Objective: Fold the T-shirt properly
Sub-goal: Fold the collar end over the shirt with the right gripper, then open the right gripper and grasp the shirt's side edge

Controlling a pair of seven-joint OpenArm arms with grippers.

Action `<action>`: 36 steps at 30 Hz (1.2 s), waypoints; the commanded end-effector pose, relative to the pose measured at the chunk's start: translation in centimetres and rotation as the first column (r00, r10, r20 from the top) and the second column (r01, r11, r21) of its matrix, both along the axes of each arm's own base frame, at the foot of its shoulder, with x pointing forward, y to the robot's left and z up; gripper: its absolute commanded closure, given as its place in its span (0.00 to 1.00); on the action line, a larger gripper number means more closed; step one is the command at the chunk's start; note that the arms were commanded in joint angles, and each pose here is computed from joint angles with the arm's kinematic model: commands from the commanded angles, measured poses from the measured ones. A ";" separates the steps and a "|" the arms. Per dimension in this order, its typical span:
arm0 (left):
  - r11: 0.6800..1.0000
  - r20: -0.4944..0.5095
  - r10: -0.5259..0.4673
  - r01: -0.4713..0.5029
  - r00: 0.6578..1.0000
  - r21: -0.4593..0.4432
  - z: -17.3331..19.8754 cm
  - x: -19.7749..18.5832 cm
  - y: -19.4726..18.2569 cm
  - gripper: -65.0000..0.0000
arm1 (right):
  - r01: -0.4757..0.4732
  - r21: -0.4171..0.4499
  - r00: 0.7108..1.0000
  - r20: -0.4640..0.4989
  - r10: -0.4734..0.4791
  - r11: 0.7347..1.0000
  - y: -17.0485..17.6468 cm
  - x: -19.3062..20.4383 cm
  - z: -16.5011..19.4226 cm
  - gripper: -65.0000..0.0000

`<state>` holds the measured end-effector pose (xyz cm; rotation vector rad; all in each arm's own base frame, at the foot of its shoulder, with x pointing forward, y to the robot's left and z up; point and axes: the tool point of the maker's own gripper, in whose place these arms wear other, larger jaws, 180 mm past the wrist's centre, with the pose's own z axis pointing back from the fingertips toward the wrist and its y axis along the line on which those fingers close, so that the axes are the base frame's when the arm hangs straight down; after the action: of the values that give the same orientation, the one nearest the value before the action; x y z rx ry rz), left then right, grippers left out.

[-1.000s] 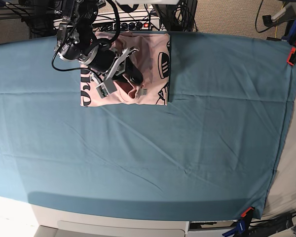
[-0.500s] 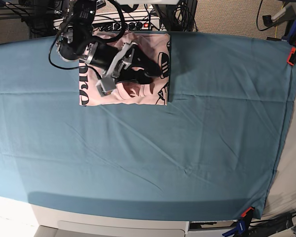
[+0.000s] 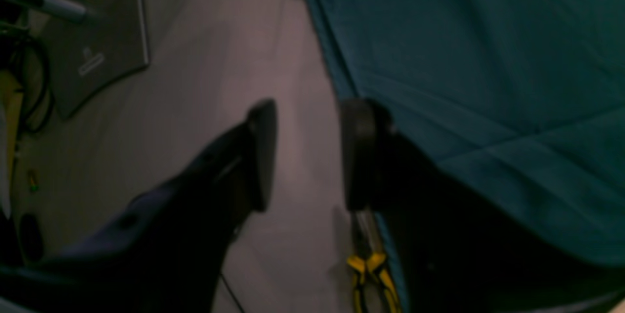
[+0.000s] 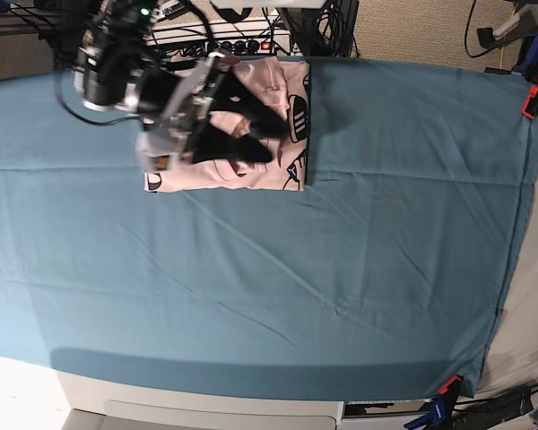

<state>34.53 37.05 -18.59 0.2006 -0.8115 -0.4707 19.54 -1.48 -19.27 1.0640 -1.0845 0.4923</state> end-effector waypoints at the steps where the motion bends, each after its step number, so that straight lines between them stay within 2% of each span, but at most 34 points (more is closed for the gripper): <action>1: 1.000 0.046 0.003 -0.004 0.999 0.024 2.0 0.4 0.6 0.64 | 0.030 0.023 0.997 0.064 -0.031 0.999 -0.6 -0.1 2.1 0.57; 3: 1.000 0.044 0.004 -0.005 0.999 0.022 1.9 0.4 0.6 0.64 | 0.163 -0.113 0.985 0.073 -0.156 0.980 -3.3 0.8 1.0 0.59; 4: 1.000 0.043 0.004 -0.005 0.999 0.021 1.8 0.3 0.6 0.64 | 0.235 -0.185 0.972 0.060 -0.228 0.954 -5.2 1.3 -0.1 0.60; 6: 1.000 0.036 0.013 -0.013 0.999 0.002 1.5 0.3 0.4 0.64 | 0.385 -0.289 0.922 0.079 -0.379 0.877 -9.4 2.3 -1.3 0.73; 9: 0.999 -0.005 0.005 -0.006 1.000 -0.033 0.5 -0.3 -0.2 0.64 | 0.569 -0.408 0.815 0.162 -0.557 0.714 -15.9 2.9 -1.5 1.00; 12: 0.998 -0.079 -0.014 0.009 0.997 -0.067 -1.4 -1.5 -0.8 0.64 | 0.694 -0.505 0.681 0.231 -0.694 0.513 -22.0 2.5 -1.5 1.00; 13: 0.997 -0.106 -0.021 0.014 0.994 -0.073 -2.1 -2.1 -1.0 0.64 | 0.709 -0.529 0.657 0.255 -0.710 0.466 -23.3 2.3 -1.3 0.99; 14: 0.997 -0.131 -0.024 0.014 0.991 -0.079 -2.9 -2.6 -1.1 0.64 | 0.720 -0.545 0.639 0.279 -0.717 0.429 -24.2 2.1 -1.1 0.90; 16: 0.996 -0.176 -0.026 0.011 0.984 -0.086 -4.3 -3.6 -1.2 0.64 | 0.741 -0.557 0.611 0.330 -0.720 0.375 -25.5 2.1 -0.5 0.60; 17: 0.996 -0.196 -0.027 0.010 0.980 -0.087 -5.0 -4.0 -1.2 0.64 | 0.757 -0.550 0.595 0.359 -0.719 0.353 -26.0 2.2 -0.1 0.51; 19: 0.996 -0.229 -0.029 0.009 0.973 -0.087 -6.0 -4.8 -1.3 0.64 | 0.785 -0.534 0.556 0.383 -0.738 0.314 -26.9 2.5 0.6 0.50; 20: 0.996 -0.240 -0.035 0.015 0.970 -0.085 -6.3 -5.1 -1.3 0.64 | 0.782 -0.543 0.547 0.363 -0.755 0.306 -27.6 2.6 0.0 0.50; 22: 0.996 -0.254 -0.037 0.015 0.966 -0.087 -6.8 -5.5 -1.4 0.64 | 0.760 -0.565 0.546 0.288 -0.786 0.321 -29.0 3.0 -2.1 0.50; 23: 0.996 -0.255 -0.037 0.015 0.966 -0.087 -6.8 -5.5 -1.4 0.64 | 0.751 -0.563 0.549 0.242 -0.800 0.345 -29.5 3.4 -3.1 0.50; 26: 0.996 -0.252 -0.043 0.022 0.967 -0.087 -6.8 -5.5 -1.4 0.64 | 0.730 -0.510 0.567 0.079 -0.820 0.455 -30.5 4.8 -5.7 0.50; 29: 0.996 -0.248 -0.049 0.028 0.968 -0.087 -6.7 -5.4 -1.5 0.64 | 0.711 -0.442 0.565 -0.103 -0.819 0.546 -31.8 6.2 -8.6 0.50; 32: 0.996 -0.247 -0.049 0.028 0.968 -0.088 -6.7 -5.4 -1.5 0.64 | 0.670 -0.331 0.612 -0.262 -0.747 0.665 -31.9 7.6 -10.6 0.50; 34: 0.996 -0.247 -0.052 0.032 0.968 -0.087 -6.7 -5.4 -1.5 0.64 | 0.636 -0.236 0.651 -0.348 -0.675 0.735 -31.5 8.4 -11.2 0.50; 36: 0.996 -0.248 -0.051 0.031 0.967 -0.086 -6.7 -5.4 -1.5 0.64 | 0.603 -0.136 0.697 -0.390 -0.602 0.786 -30.9 9.4 -11.3 0.50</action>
<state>28.37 34.99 -27.05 0.0170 -0.5511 -0.4749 28.18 -31.49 -32.25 0.7209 -0.9217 -0.2917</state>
